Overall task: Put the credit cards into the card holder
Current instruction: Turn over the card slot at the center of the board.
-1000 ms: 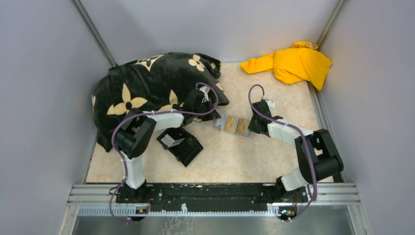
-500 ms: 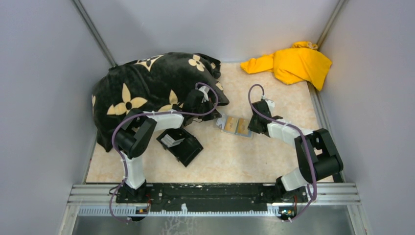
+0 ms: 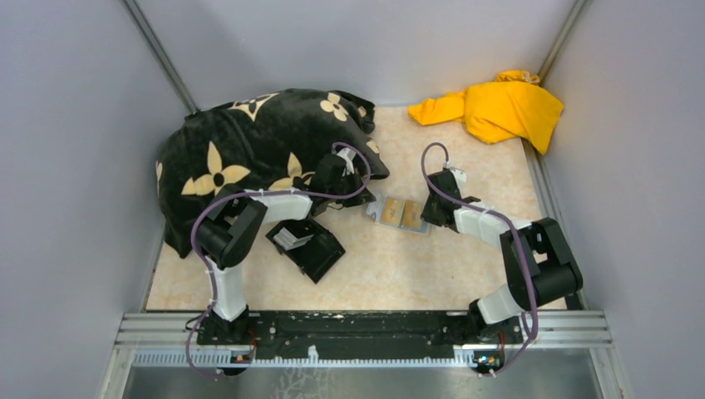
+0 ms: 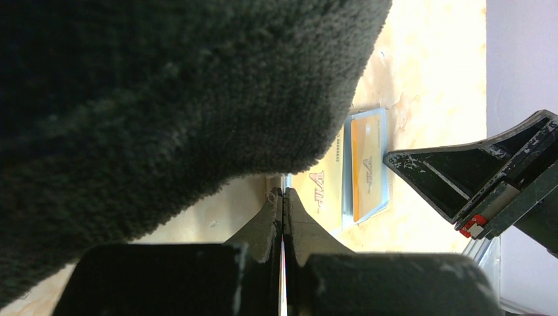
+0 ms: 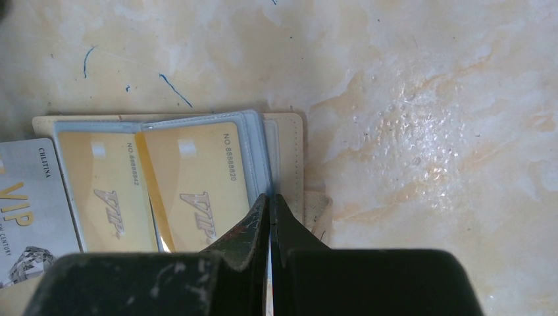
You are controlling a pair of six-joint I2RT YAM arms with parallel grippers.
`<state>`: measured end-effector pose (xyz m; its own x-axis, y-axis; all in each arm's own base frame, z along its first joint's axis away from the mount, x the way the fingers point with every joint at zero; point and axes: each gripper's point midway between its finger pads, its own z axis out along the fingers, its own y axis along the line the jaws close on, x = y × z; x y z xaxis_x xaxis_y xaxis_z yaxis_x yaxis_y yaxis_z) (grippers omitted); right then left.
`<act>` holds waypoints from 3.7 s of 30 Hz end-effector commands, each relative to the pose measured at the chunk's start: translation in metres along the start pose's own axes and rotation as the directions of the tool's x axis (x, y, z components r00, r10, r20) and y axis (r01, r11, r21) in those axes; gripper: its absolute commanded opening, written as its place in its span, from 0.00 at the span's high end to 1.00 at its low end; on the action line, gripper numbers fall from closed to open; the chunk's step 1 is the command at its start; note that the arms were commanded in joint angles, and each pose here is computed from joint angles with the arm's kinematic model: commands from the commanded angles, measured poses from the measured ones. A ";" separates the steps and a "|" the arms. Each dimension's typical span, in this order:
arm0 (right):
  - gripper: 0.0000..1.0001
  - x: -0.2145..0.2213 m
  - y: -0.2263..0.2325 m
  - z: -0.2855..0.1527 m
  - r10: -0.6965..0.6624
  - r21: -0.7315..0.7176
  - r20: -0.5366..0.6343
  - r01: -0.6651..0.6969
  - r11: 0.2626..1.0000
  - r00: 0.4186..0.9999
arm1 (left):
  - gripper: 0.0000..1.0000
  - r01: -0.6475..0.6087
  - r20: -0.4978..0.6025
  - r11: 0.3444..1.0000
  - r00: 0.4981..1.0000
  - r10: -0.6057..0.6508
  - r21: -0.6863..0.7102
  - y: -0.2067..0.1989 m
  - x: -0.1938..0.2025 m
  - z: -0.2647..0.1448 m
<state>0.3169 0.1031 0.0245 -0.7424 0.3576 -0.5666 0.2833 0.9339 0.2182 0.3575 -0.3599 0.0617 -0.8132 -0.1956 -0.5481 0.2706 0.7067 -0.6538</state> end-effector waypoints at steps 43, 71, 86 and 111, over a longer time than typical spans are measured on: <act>1.00 0.021 -0.012 0.010 -0.002 0.023 -0.056 0.003 1.000 0.998 | 1.00 -0.035 0.038 0.999 0.999 0.033 0.030 -0.014 -0.004 -0.009; 1.00 0.023 -0.014 0.011 -0.006 0.030 -0.059 0.008 1.000 0.998 | 1.00 -0.013 0.015 0.999 1.000 0.013 0.040 -0.014 0.005 -0.002; 1.00 0.016 -0.019 0.005 -0.008 0.055 -0.028 0.009 0.998 1.000 | 1.00 -0.009 0.051 0.999 0.999 0.011 -0.031 -0.002 0.001 -0.006; 1.00 0.013 -0.027 0.002 -0.015 0.088 -0.008 0.016 0.996 1.000 | 1.00 0.004 0.034 0.998 0.999 -0.006 0.056 -0.019 0.003 -0.004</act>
<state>0.3169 0.0998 0.0251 -0.7245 0.3636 -0.5856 0.2885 0.9315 0.2213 0.3524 -0.3615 0.0617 -0.7992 -0.2220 -0.5586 0.2614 0.7085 -0.6555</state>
